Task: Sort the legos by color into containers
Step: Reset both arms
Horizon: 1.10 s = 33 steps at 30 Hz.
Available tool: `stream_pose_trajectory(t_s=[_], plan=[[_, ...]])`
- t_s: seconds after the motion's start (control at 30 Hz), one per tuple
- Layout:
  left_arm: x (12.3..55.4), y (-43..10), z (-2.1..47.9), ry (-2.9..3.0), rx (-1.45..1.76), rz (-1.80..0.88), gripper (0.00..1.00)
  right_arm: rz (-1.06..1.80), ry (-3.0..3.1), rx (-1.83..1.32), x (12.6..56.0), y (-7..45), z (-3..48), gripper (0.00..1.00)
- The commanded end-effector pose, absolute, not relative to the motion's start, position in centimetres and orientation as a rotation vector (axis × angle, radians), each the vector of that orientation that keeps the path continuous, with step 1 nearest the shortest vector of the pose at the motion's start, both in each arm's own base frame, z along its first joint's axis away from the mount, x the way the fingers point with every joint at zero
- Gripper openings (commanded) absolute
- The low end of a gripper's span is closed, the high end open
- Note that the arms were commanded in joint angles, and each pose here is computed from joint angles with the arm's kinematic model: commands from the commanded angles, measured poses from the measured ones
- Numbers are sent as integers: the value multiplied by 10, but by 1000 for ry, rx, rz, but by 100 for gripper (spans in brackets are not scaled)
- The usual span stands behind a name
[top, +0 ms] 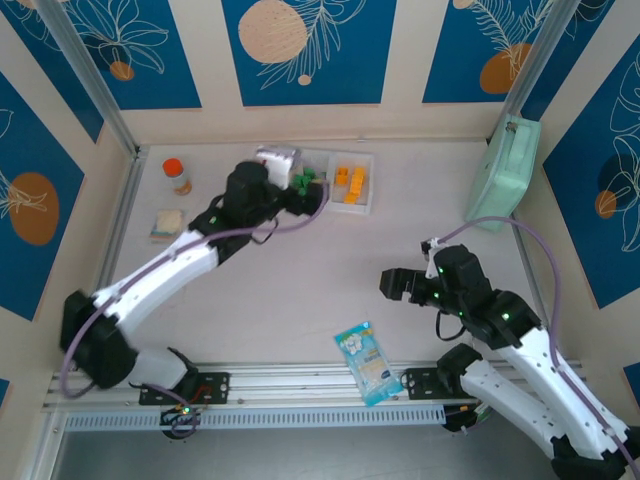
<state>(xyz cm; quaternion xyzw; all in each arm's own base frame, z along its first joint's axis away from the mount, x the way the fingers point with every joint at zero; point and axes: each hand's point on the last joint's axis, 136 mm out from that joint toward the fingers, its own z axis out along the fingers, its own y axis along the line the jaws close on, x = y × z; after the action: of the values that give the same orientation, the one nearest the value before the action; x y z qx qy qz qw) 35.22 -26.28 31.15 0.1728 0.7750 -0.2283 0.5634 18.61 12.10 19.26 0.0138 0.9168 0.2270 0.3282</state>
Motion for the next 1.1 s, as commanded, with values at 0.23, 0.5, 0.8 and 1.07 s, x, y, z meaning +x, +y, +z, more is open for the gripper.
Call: stream_pose_trajectory(t_s=[0.23, 0.5, 0.8, 1.07], plan=[[318, -69, 230, 1756, 17, 237, 99, 357, 1921, -297, 296, 149, 208, 99], [309, -7, 190, 1760, -49, 437, 99, -46, 1926, -217, 353, 88, 148, 99], [337, 6, 127, 1847, -75, 239, 99, 85, 1830, -221, 368, 66, 126, 99], [385, -3, 106, 1890, 1, 84, 99, 252, 1864, -132, 388, 44, 101, 99]])
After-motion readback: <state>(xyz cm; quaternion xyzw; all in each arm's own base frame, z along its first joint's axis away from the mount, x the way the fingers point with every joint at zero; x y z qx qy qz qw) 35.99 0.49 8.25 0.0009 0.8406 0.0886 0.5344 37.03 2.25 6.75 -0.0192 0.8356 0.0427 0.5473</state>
